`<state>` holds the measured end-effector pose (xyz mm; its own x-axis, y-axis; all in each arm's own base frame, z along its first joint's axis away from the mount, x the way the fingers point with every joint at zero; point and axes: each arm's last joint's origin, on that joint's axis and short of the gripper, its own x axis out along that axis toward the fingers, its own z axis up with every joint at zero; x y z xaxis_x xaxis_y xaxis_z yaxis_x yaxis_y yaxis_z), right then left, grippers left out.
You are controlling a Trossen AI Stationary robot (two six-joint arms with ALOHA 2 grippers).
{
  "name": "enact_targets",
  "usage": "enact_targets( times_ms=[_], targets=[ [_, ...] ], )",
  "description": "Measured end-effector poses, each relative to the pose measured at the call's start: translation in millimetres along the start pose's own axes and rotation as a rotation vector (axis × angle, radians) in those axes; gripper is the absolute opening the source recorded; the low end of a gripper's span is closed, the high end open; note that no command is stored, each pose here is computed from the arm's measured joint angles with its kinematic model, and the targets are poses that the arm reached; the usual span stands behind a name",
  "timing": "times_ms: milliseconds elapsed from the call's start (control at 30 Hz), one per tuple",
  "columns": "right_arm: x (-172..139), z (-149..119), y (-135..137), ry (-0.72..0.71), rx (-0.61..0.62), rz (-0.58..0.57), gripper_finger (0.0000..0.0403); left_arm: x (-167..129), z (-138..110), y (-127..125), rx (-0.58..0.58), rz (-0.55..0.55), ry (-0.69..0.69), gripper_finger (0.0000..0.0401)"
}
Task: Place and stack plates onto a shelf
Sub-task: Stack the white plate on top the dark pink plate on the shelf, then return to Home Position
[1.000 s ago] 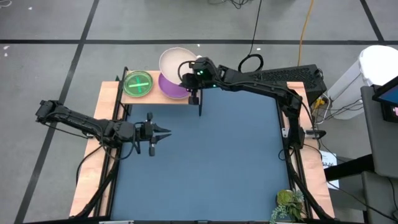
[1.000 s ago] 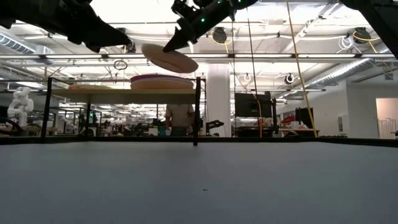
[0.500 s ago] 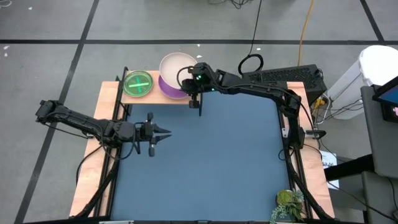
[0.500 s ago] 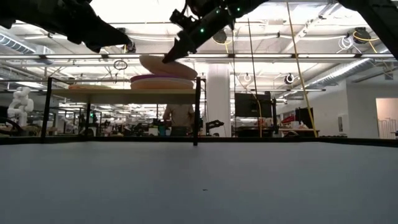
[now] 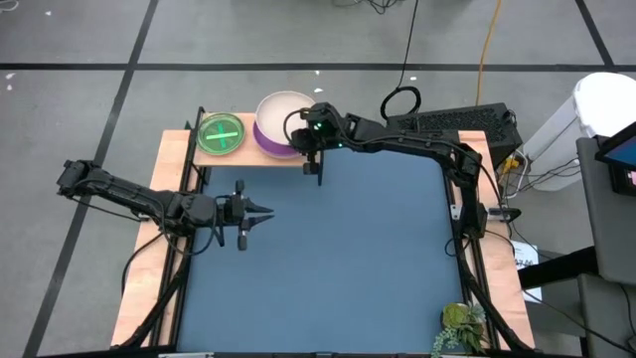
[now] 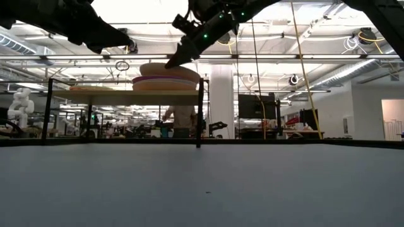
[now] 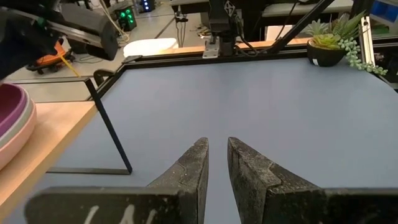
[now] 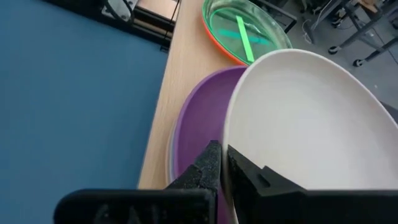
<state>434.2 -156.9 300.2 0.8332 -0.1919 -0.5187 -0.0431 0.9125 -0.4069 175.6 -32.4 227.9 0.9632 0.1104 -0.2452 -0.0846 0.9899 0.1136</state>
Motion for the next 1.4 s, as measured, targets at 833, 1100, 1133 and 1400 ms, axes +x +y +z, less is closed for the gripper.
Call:
enact_targets(
  times_ms=[833,1100,1133,1400],
  targets=[
    [-15,8,-2,0.037,0.036,-0.095,0.0099,0,-1,0,-0.001,-0.001,0.013,0.0067],
    [-30,17,6,0.049,0.09,-0.064,0.0079,0,-2,0,-0.001,-0.001,0.018,0.0067],
    [-32,19,9,0.052,0.099,-0.055,0.0076,0,-2,0,-0.001,-0.001,0.018,0.0067],
    [-62,39,35,0.064,0.179,0.02,0.0047,0,-1,0,-0.003,-0.002,0.011,0.0067]
  ],
)
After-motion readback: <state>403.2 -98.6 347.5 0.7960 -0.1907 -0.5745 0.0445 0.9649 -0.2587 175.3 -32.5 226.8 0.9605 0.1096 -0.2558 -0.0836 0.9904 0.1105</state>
